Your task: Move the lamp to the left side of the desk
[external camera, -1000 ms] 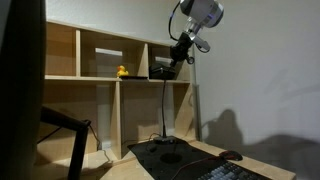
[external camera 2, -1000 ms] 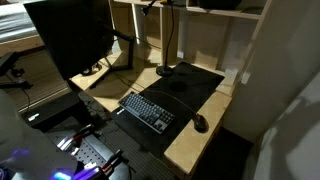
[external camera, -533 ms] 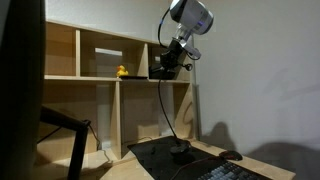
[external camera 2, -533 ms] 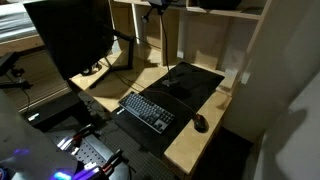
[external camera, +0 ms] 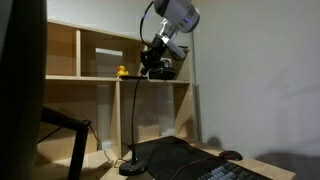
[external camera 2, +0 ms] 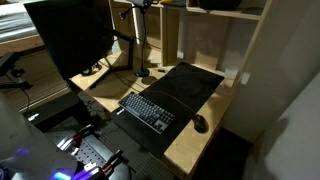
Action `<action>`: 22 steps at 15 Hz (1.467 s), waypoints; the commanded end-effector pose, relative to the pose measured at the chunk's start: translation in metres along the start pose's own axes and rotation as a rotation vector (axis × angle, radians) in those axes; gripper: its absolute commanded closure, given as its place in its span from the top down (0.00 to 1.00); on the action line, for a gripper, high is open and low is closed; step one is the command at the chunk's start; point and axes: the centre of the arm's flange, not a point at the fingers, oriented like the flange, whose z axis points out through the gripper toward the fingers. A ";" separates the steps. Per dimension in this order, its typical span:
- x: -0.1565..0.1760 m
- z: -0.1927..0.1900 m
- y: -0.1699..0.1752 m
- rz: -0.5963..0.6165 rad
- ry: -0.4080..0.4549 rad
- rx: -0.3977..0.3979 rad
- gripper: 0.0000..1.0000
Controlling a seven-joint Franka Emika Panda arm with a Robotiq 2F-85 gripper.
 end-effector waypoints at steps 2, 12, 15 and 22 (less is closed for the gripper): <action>0.006 0.015 -0.033 -0.004 0.086 0.026 0.02; -0.018 0.052 -0.060 0.078 0.258 0.030 0.02; -0.027 0.062 -0.042 0.075 0.315 -0.050 0.02; -0.065 0.094 -0.016 0.154 0.380 -0.135 0.02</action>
